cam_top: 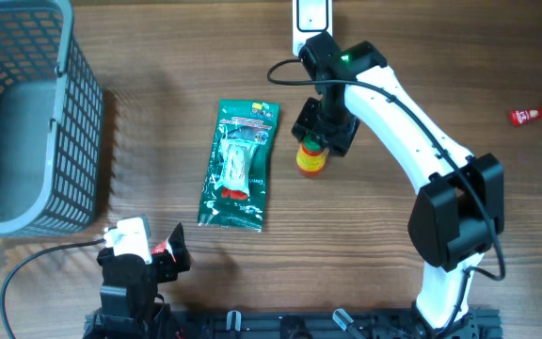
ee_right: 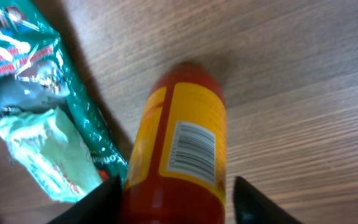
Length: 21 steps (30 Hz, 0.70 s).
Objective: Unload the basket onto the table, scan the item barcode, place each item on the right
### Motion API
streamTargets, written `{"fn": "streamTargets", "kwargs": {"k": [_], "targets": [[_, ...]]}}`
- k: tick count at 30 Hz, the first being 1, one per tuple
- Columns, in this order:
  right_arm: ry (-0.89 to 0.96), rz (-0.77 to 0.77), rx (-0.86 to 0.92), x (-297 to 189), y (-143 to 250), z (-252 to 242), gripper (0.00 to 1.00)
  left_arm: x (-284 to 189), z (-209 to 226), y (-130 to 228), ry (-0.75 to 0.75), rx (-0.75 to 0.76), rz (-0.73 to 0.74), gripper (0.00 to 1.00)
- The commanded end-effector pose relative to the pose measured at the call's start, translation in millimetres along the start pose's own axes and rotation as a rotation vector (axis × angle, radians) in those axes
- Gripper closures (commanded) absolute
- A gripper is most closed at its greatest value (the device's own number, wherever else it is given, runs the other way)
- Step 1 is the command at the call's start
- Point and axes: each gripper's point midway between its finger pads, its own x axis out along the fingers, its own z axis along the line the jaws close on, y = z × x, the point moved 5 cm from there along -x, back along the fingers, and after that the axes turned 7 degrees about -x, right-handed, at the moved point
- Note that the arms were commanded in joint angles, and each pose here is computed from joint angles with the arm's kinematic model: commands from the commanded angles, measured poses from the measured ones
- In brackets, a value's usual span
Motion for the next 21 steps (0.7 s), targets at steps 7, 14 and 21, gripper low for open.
{"fn": "streamTargets", "kwargs": {"k": [7,14,21], "targets": [[0.042,0.02,-0.328,-2,0,-6,0.6,0,0,0,0.003,-0.01,0.0,0.0],[0.009,-0.056,-0.954,-55,-3,5,0.56,0,0,0,0.003,-0.01,-0.001,0.0],[0.031,-0.139,-1.087,-43,-20,13,0.42,0,0,0,0.003,-0.01,0.0,0.0]]}}
